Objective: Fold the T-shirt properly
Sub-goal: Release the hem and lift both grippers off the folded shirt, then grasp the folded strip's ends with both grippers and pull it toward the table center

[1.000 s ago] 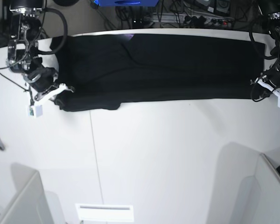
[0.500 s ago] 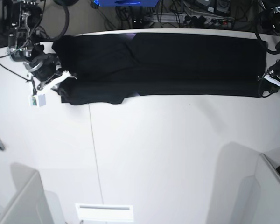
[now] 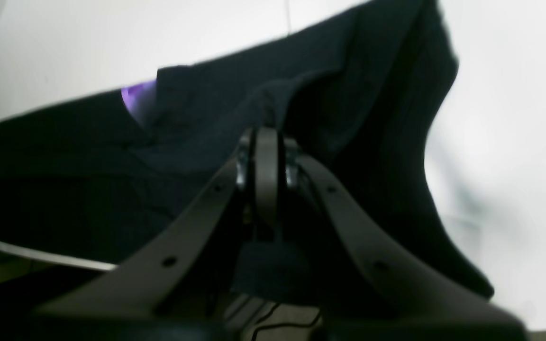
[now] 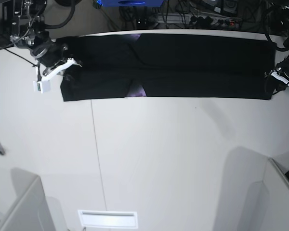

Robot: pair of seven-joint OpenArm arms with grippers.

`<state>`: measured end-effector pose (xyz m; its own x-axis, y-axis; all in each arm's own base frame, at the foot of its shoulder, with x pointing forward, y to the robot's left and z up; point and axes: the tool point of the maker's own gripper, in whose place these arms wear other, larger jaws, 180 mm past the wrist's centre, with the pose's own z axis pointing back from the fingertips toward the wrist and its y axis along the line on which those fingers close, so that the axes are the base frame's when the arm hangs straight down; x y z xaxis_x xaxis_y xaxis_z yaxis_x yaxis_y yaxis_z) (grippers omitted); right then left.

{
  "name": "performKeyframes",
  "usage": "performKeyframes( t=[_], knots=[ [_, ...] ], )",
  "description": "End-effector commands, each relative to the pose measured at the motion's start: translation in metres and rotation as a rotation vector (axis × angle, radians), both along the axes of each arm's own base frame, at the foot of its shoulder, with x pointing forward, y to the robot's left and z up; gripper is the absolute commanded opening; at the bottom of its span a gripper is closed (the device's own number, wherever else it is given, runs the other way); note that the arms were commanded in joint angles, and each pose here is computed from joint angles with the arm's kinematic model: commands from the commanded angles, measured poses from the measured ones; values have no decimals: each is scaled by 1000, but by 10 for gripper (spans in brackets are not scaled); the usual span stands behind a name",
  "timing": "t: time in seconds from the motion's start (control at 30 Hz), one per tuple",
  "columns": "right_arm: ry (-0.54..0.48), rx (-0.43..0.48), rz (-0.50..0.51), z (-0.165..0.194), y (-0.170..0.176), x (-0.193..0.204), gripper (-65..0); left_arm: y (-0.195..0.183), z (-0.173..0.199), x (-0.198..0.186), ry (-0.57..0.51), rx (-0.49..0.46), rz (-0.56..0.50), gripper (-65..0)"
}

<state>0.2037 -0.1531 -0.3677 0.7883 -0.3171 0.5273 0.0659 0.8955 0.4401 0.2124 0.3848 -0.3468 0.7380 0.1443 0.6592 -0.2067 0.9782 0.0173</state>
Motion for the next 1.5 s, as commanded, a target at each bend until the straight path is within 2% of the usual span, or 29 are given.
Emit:
performKeyframes(
  t=[0.0, 0.1, 0.33, 0.63, 0.67, 0.77, 0.8, 0.97, 1.07, 1.13, 1.2, 1.27, 1.37, 1.4, 1.47],
  knots=[
    [-30, -5, -1, 8, -2, 1, -650, 7, 12, 3, -24, 35, -8, -650],
    [-14, -12, -3, 3, -3, -4, -650, 6, 8, -2, -9, 31, -9, -650],
    [0, -113, 5, -5, -14, -7, -650, 5, -2, -15, 28, 23, -3, -650],
    [2, -123, 1, -5, -17, -6, -650, 3, -1, -14, 20, 21, -1, -650],
    [2, -123, 1, -5, -17, -6, -602, 4, -1, -13, 17, 22, 0, -624],
    [3, -123, 1, -6, -17, -7, -452, 17, 10, -14, -9, 39, 38, -481],
    [0, -123, 0, -5, -17, -6, -425, 24, 15, -16, -22, 47, 58, -433],
    [-5, -129, -2, -4, -18, -6, -429, 56, 41, -24, -88, 88, 155, -265],
    [-35, -124, 2, -1, -14, -1, -429, 60, 50, -31, -137, 83, 205, -227],
    [-78, -123, -14, 4, -15, 5, -429, 52, 54, -35, -177, 48, 225, -234],
    [-105, -113, -7, 6, -8, 8, -444, 40, 51, -39, -193, 9, 220, -267],
    [-109, -102, 25, 5, 3, 8, -497, 29, 44, -40, -192, -19, 193, -357],
    [-92, -74, 80, 2, 23, 7, -650, 8, 26, -36, -171, -70, 151, -607],
    [-85, -70, 92, 1, 26, 7, -650, 5, 21, -36, -160, -82, 149, -650],
    [-65, -59, 91, -5, 29, 5, -650, -3, 8, -36, -133, -112, 138, -650]
  ],
)
